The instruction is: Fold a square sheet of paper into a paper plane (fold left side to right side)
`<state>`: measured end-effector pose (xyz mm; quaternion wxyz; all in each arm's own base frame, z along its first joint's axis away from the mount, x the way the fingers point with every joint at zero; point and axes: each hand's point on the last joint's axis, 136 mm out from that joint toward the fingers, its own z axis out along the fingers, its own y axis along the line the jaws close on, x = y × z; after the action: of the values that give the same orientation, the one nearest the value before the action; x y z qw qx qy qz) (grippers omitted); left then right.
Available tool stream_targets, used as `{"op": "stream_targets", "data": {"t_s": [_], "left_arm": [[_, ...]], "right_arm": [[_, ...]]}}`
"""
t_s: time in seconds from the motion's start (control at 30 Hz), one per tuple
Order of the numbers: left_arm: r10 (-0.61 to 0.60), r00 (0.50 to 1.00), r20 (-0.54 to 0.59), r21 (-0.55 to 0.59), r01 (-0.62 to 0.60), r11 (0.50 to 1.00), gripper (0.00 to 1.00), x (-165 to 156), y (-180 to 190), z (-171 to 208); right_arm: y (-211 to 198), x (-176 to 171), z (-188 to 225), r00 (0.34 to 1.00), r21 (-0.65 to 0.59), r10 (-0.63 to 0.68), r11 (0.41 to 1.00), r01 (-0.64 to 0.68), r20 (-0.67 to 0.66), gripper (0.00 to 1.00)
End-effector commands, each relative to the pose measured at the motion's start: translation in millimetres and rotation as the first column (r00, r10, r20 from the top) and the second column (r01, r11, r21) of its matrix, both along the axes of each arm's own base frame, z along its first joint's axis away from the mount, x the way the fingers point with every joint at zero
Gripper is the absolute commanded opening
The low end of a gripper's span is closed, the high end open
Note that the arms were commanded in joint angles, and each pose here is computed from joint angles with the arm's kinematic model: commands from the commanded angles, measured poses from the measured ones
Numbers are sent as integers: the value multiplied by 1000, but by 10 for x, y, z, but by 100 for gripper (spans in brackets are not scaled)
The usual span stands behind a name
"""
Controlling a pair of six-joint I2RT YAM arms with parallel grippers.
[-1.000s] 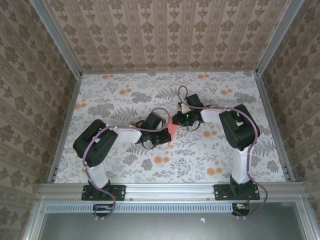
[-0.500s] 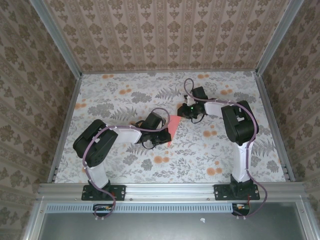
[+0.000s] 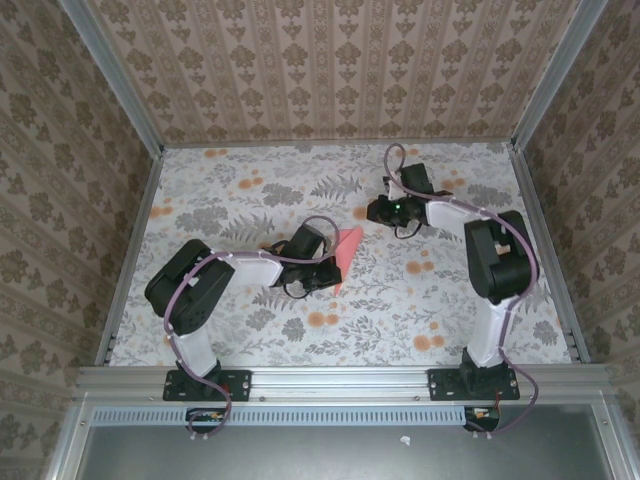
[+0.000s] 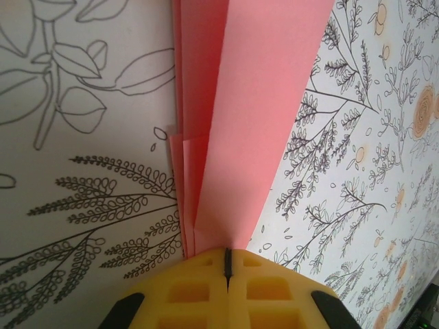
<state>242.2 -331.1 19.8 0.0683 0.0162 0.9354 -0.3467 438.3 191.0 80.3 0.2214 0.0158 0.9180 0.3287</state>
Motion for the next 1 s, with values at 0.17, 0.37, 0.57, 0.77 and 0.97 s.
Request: {"op": "stream_targets", "data": {"t_s": [0.17, 0.37, 0.57, 0.77, 0.97], "left_arm": [[-5, 998, -64, 147, 15, 989, 3, -193, 249, -247], [-11, 998, -56, 142, 19, 990, 3, -181, 230, -226], [-18, 999, -32, 109, 21, 994, 4, -147, 174, -121], [-47, 999, 25, 34, 46, 998, 6, -76, 40, 159], [-65, 997, 50, -26, 67, 997, 6, -35, -69, 370]], "right_arm": [[705, -739, -58, 986, 146, 139, 981, -125, -93, 15], [860, -775, -362, 978, 142, 136, 983, -114, -155, 15], [817, -727, -582, 970, 73, 120, 992, -107, -210, 15], [677, -818, -820, 953, -19, 79, 996, -88, -291, 14], [651, -876, -902, 945, -30, 78, 995, -92, -318, 12]]}}
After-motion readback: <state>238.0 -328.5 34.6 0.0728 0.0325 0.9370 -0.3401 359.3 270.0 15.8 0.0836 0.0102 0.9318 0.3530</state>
